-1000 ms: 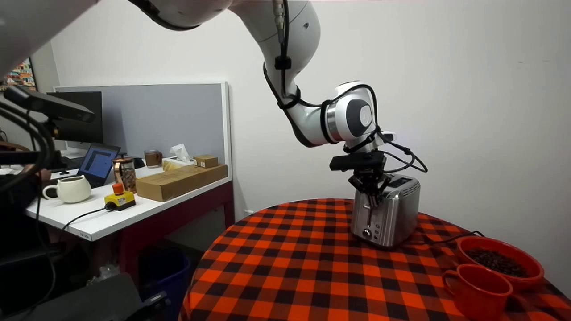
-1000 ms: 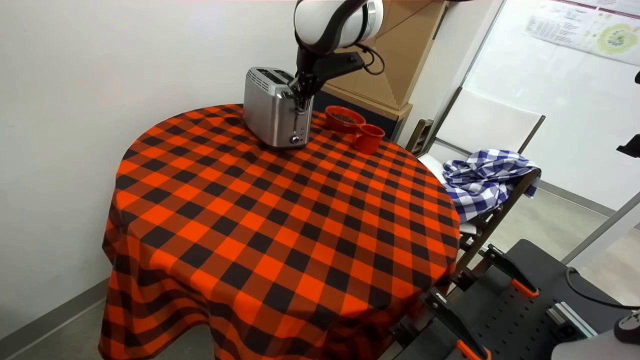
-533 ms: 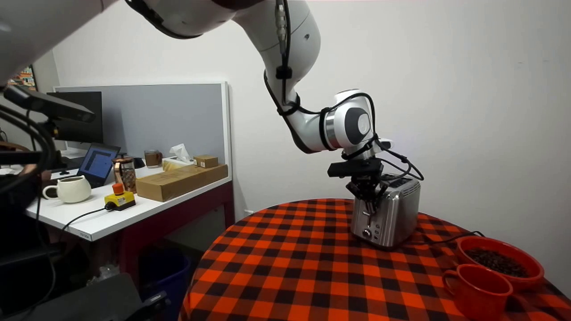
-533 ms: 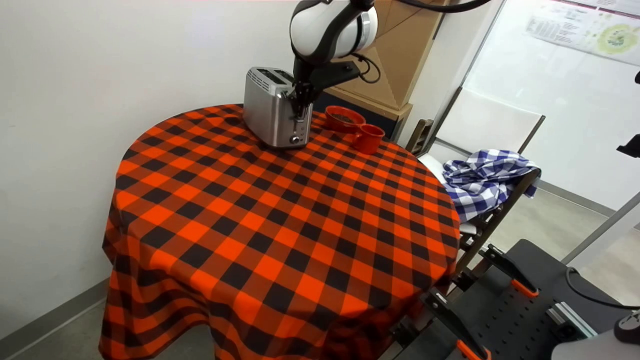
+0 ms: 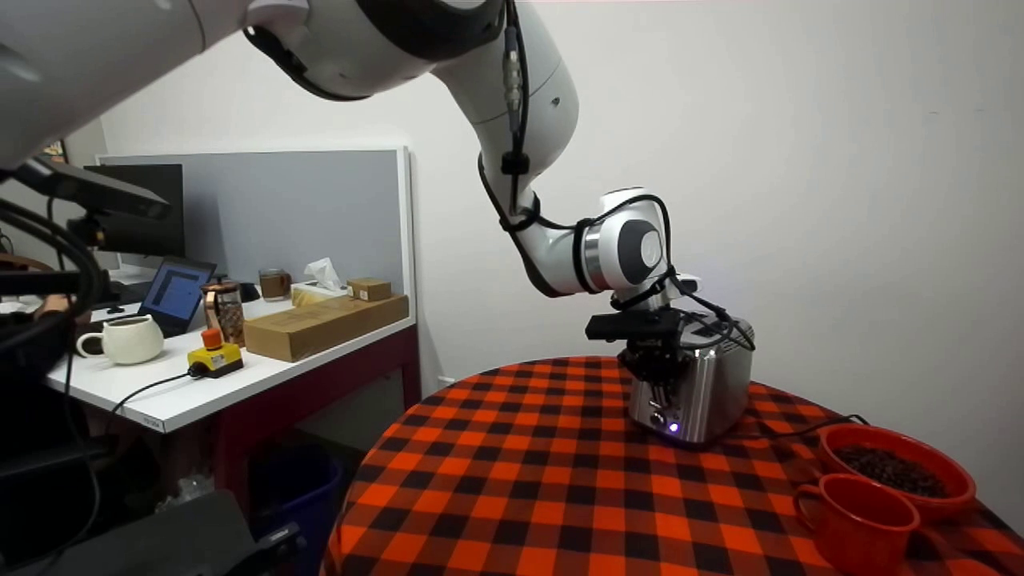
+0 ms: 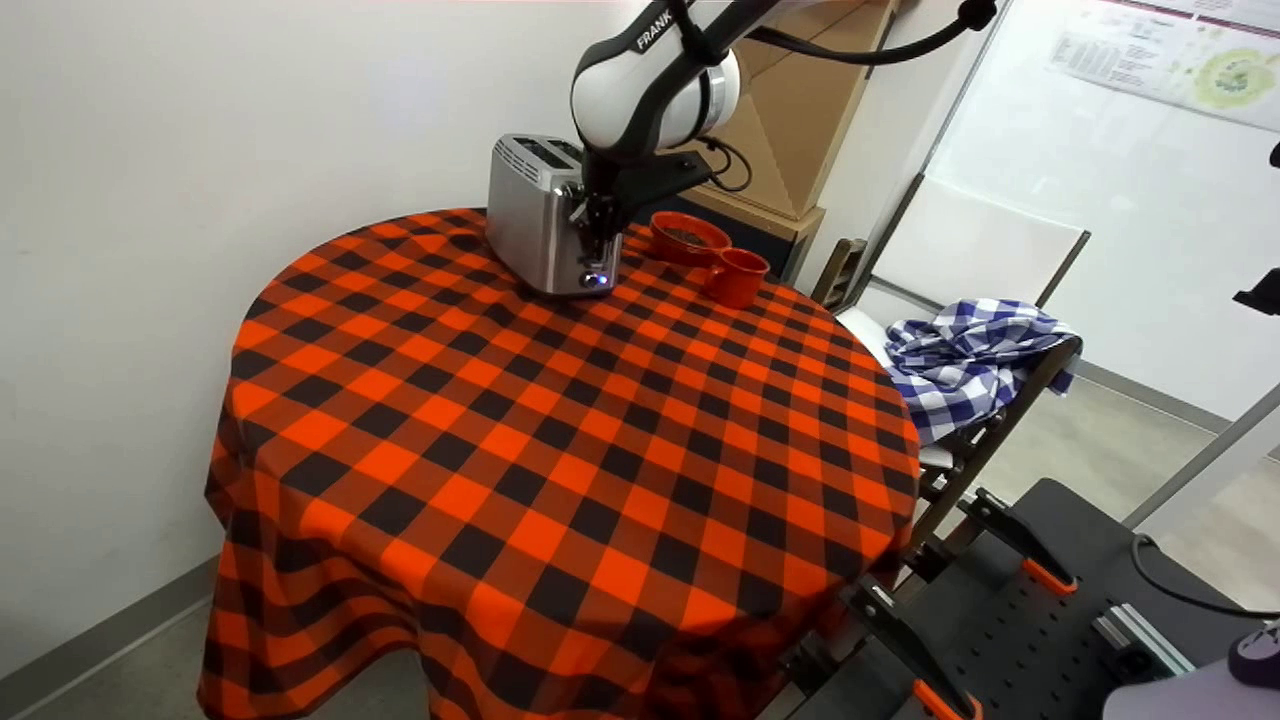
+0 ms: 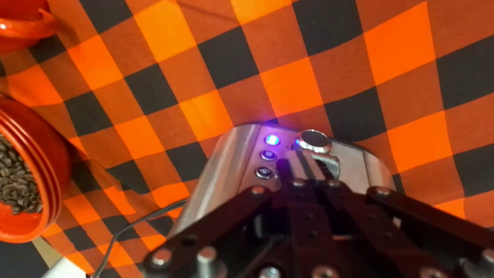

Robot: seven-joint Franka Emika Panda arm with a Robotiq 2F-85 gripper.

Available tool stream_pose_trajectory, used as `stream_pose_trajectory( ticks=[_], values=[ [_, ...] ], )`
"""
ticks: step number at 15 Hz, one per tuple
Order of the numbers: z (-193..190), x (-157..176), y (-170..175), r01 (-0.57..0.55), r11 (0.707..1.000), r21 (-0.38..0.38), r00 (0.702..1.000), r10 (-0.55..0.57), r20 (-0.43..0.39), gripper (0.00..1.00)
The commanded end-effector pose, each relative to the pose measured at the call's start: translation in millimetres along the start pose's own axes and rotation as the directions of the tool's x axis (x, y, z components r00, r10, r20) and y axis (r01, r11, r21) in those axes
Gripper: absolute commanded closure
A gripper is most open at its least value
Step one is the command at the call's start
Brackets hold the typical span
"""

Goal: Push down the slider of the toaster.

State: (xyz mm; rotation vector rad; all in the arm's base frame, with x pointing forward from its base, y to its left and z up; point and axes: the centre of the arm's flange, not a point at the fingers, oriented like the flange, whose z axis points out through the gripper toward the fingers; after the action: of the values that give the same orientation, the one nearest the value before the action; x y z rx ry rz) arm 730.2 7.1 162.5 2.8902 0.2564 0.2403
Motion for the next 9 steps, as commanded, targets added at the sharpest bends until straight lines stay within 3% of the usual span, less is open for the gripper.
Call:
stream_pose_trajectory(
  ticks=[1, 2, 5, 9],
  values=[
    [29.3, 3.7, -12.0, -0.008, 1.000, 0.024, 1.000, 0.007, 0.026, 0.98],
    [24.4, 4.7, -10.2, -0.016, 0.999, 0.029, 0.999, 0.015, 0.033, 0.77],
    [-7.5, 5.9, -2.3, -0.053, 0.997, 0.063, 0.997, 0.050, 0.055, 0.64],
    [-47.0, -6.8, -6.6, -0.096, 0.991, 0.097, 0.993, 0.089, 0.078, 0.34]
  ],
)
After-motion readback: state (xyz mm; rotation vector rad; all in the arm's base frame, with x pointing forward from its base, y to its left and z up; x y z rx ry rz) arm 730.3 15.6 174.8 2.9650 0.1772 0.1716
